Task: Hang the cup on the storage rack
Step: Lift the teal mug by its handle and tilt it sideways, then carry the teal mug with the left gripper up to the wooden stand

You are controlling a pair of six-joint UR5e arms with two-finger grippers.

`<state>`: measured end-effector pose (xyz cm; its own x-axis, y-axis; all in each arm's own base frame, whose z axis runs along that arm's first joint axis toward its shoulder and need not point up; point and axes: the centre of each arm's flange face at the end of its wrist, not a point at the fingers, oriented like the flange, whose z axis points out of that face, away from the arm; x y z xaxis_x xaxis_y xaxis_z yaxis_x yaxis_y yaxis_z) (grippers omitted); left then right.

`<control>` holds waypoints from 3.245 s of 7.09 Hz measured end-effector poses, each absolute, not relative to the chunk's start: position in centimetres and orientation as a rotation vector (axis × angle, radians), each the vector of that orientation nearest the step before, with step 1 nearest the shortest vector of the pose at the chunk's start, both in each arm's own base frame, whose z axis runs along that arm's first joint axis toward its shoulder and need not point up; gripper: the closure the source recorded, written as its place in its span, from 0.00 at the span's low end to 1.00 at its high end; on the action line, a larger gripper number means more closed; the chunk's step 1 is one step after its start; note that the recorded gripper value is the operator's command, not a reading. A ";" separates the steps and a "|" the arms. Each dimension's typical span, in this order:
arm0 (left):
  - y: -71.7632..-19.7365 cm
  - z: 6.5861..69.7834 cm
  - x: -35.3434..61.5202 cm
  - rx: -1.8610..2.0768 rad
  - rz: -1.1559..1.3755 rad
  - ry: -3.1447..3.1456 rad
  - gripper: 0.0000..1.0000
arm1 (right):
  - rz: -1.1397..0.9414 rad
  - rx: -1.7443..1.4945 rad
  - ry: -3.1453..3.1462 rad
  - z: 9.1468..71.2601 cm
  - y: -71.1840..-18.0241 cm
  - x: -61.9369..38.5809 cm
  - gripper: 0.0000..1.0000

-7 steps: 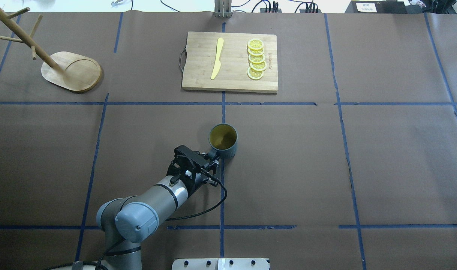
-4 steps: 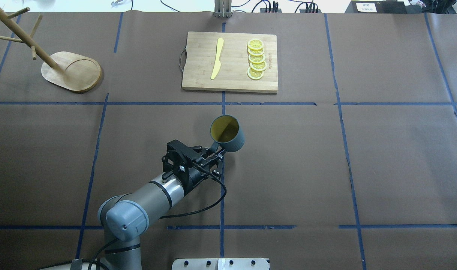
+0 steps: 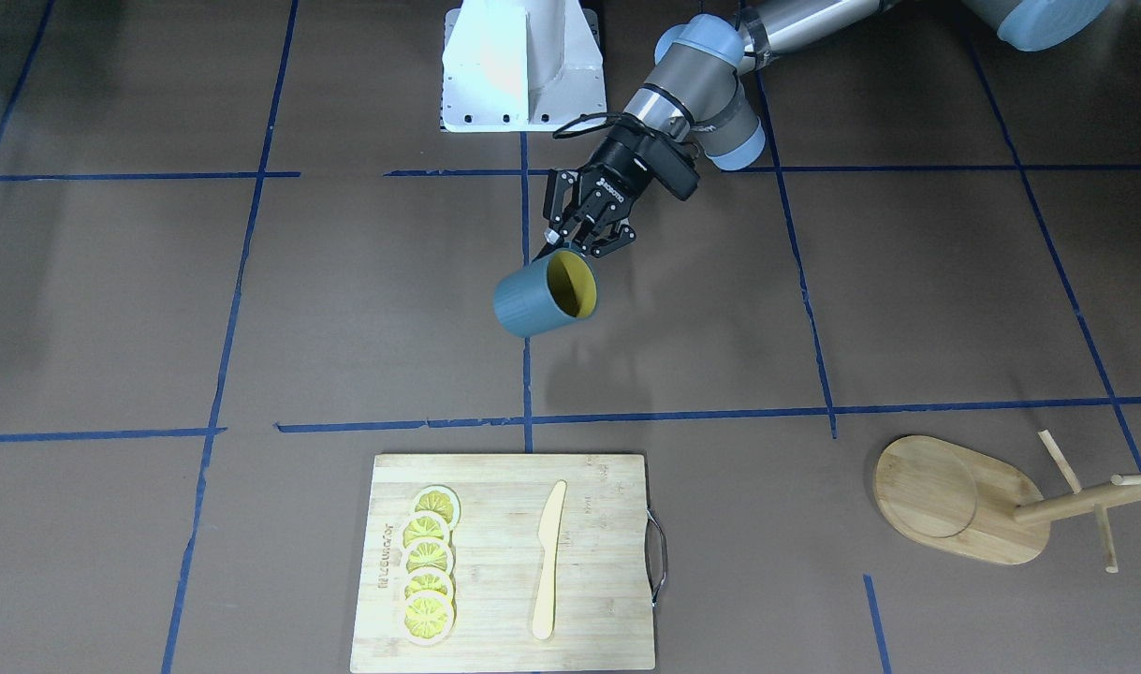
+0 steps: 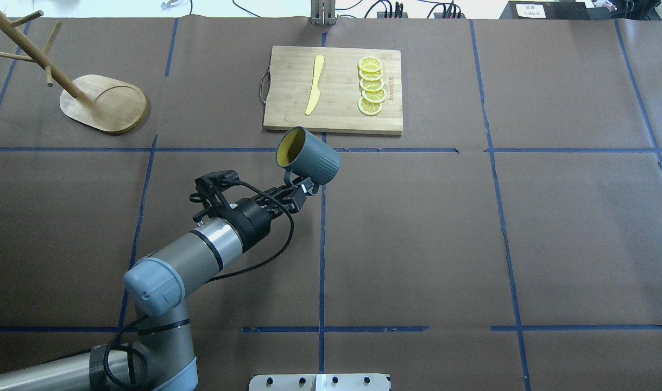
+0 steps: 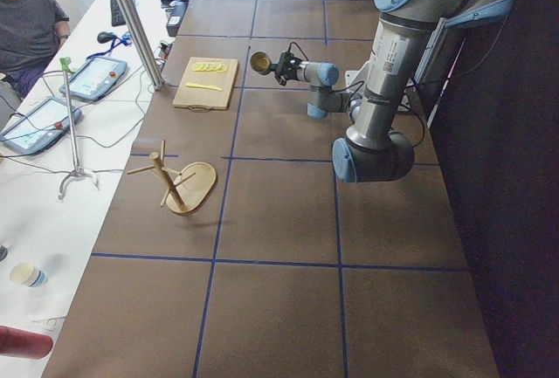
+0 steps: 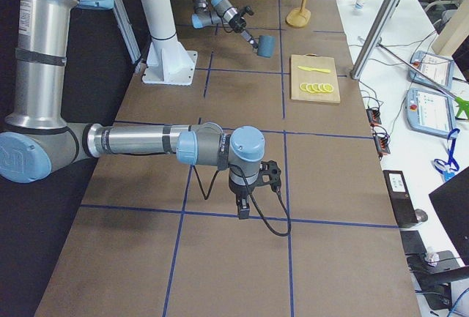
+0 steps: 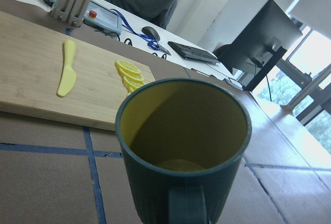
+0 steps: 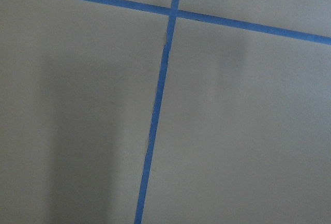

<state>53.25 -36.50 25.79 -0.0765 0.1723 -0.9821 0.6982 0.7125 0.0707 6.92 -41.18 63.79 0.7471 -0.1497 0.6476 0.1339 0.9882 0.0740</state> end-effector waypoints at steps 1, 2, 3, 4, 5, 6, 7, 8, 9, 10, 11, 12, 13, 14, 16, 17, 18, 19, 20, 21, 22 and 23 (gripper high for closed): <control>-38.8 25.6 51.3 0.576 -0.613 1.721 1.00 | -0.141 0.020 -0.711 64.1 -40.7 7.4 0.00; -41.3 25.3 48.8 0.460 -0.718 1.814 1.00 | -0.135 0.018 -0.712 64.3 -40.5 7.6 0.00; -43.9 25.1 46.0 0.366 -0.836 1.893 1.00 | -0.133 0.020 -0.712 64.2 -40.5 7.7 0.00; -46.5 25.0 42.9 0.268 -0.968 1.975 1.00 | -0.133 0.022 -0.712 64.1 -40.5 7.7 0.00; -48.7 25.0 39.8 0.178 -1.084 2.056 1.00 | -0.133 0.024 -0.712 64.0 -40.5 7.7 0.00; -50.4 25.2 37.2 0.101 -1.168 2.119 1.00 | -0.134 0.027 -0.711 63.9 -40.6 7.7 0.00; -51.2 25.6 35.8 0.062 -1.202 2.146 1.00 | -0.135 0.029 -0.711 63.8 -40.7 7.7 0.00; -51.7 25.9 34.8 0.036 -1.228 2.159 1.00 | -0.135 0.031 -0.711 63.7 -40.7 7.7 0.00; -52.6 26.2 33.4 0.010 -1.271 2.176 1.00 | -0.136 0.032 -0.711 63.6 -40.8 7.7 0.00; -53.7 26.8 31.4 -0.015 -1.329 2.192 1.00 | -0.137 0.034 -0.710 63.6 -40.9 7.7 0.00; -55.2 27.9 29.1 -0.041 -1.403 2.203 1.00 | -0.137 0.034 -0.710 63.6 -40.9 7.7 0.00; -56.8 29.3 27.1 -0.060 -1.469 2.198 1.00 | -0.137 0.035 -0.711 63.5 -40.9 7.7 0.00; -58.2 30.8 25.5 -0.074 -1.521 2.184 1.00 | -0.138 0.035 -0.711 63.5 -40.9 7.7 0.00; -59.0 32.8 24.4 -0.092 -1.566 2.178 1.00 | -0.138 0.036 -0.710 63.5 -40.9 7.7 0.00; -59.3 37.9 23.3 -0.124 -1.604 2.187 1.00 | -0.138 0.039 -0.710 63.3 -40.9 7.7 0.00; -59.6 40.1 22.7 -0.145 -1.615 2.193 1.00 | -0.138 0.041 -0.710 63.2 -40.9 7.7 0.00; -60.0 42.1 21.7 -0.164 -1.613 2.194 1.00 | -0.139 0.043 -0.710 63.1 -41.0 7.7 0.00; -59.9 44.1 20.6 -0.182 -1.607 2.198 1.00 | -0.140 0.045 -0.710 63.0 -41.0 7.7 0.00; -59.3 45.7 19.6 -0.201 -1.599 2.212 1.00 | -0.141 0.047 -0.709 62.9 -41.0 7.7 0.00; -58.5 46.8 19.0 -0.215 -1.584 2.230 1.00 | -0.141 0.049 -0.709 62.8 -41.0 7.7 0.00; -57.8 47.6 18.5 -0.222 -1.574 2.242 1.00 | -0.141 0.050 -0.709 62.7 -41.0 7.7 0.00; -57.2 48.3 18.2 -0.227 -1.566 2.248 1.00 | -0.141 0.050 -0.709 62.7 -41.0 7.7 0.00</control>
